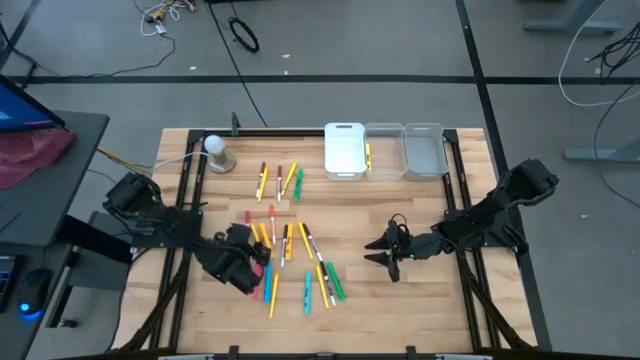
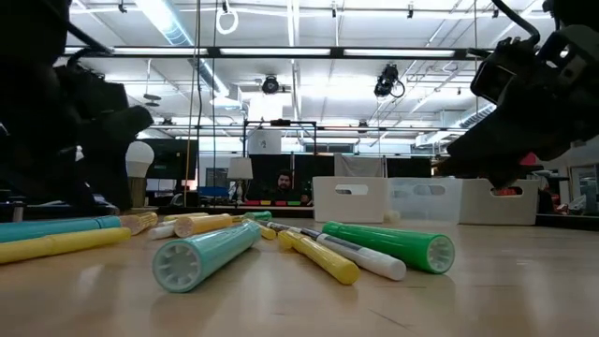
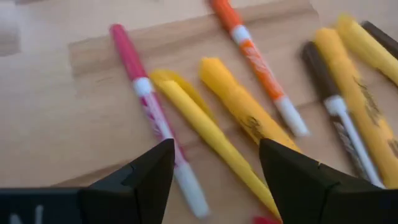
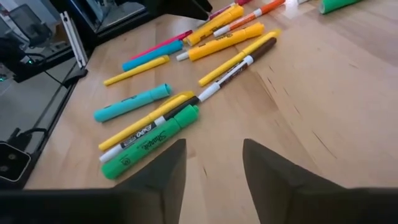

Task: Pick & Place Markers
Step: Put the pink marker pen into the white bin

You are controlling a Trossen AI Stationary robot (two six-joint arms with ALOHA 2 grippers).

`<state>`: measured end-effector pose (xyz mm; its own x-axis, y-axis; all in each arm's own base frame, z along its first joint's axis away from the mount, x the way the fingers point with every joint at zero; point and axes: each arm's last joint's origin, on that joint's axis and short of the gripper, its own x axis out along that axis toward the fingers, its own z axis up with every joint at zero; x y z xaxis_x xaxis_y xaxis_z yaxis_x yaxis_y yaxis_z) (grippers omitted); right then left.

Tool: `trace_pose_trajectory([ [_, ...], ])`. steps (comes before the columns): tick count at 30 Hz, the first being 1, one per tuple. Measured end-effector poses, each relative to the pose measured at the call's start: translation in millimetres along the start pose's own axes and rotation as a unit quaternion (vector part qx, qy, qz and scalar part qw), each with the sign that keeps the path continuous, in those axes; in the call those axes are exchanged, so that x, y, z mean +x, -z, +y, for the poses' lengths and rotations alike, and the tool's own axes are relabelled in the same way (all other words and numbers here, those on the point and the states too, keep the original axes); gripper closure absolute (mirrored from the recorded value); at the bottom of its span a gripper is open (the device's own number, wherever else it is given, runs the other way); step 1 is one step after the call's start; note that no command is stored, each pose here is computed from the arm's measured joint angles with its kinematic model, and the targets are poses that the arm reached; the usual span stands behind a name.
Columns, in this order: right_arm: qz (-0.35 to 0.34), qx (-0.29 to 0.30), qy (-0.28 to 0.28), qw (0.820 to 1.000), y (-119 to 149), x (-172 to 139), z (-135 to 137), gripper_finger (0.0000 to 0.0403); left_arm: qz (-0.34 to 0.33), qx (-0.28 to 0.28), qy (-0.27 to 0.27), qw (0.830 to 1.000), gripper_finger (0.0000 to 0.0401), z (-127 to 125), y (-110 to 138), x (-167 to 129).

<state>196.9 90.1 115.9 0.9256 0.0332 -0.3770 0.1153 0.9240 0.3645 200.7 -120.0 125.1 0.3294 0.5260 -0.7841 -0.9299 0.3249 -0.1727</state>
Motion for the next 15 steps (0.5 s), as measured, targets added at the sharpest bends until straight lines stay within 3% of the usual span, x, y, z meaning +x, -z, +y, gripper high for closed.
trace_pose_trajectory([
  [15, -0.007, 0.007, -0.005, 1.000, -1, 0, 1, 0.0248, 0.027, 0.013, -0.056, 0.998, 0.0208, 12, -1, 3],
])
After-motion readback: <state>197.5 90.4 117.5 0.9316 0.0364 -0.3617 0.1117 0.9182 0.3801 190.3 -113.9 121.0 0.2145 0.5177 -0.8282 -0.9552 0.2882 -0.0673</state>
